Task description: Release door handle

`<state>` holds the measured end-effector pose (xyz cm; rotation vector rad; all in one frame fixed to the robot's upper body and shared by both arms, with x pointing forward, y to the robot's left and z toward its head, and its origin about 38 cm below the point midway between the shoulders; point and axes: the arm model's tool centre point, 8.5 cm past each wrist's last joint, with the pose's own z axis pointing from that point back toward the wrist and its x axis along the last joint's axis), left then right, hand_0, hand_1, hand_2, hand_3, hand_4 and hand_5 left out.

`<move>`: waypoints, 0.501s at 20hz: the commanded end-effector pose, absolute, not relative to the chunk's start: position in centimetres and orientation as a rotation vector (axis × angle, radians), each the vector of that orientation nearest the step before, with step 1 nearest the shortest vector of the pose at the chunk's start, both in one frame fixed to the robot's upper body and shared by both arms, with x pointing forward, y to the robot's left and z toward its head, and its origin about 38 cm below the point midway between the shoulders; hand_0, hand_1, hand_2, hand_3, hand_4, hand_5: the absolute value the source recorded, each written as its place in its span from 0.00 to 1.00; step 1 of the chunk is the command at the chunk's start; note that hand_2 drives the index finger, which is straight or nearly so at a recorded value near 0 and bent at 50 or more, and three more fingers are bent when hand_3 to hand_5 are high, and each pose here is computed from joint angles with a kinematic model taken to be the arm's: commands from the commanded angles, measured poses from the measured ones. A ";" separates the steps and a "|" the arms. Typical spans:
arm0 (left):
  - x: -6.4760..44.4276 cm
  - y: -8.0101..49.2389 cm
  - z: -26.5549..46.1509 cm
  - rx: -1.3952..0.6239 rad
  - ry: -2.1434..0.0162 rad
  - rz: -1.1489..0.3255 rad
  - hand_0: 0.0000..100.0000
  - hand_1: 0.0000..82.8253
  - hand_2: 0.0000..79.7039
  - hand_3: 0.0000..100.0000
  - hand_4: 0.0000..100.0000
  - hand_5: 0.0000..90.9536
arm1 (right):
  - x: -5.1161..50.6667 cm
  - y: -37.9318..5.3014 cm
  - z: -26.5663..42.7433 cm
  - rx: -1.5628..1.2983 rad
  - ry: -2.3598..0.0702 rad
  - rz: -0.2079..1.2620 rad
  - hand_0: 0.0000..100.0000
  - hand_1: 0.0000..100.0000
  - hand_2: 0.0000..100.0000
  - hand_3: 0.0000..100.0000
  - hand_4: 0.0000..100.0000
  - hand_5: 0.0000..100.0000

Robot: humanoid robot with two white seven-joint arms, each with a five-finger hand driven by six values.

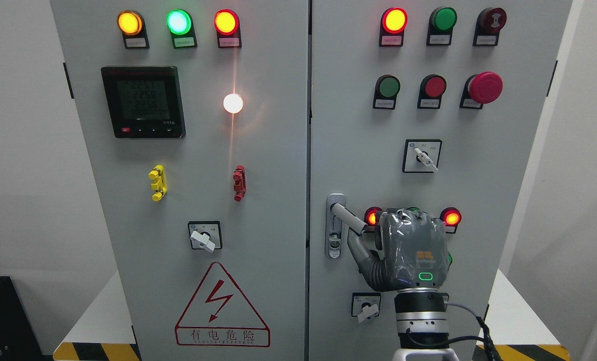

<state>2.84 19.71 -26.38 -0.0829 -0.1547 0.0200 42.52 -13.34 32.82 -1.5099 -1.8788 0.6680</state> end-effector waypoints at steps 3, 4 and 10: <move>2.2 19.7 -26.4 -0.083 -0.146 0.021 0.12 0.67 0.00 0.00 0.00 0.00 | 42.4 -13.4 33.1 -1.513 -1.887 0.661 0.51 0.43 0.96 1.00 1.00 1.00; 2.2 19.8 -26.4 -0.081 -0.146 0.021 0.12 0.67 0.00 0.00 0.00 0.00 | 42.3 -13.4 33.2 -1.514 -1.889 0.659 0.51 0.43 0.96 1.00 1.00 1.00; 2.2 19.7 -26.4 -0.083 -0.146 0.021 0.12 0.67 0.00 0.00 0.00 0.00 | 42.3 -13.4 33.2 -1.515 -1.891 0.658 0.52 0.43 0.96 1.00 1.00 1.00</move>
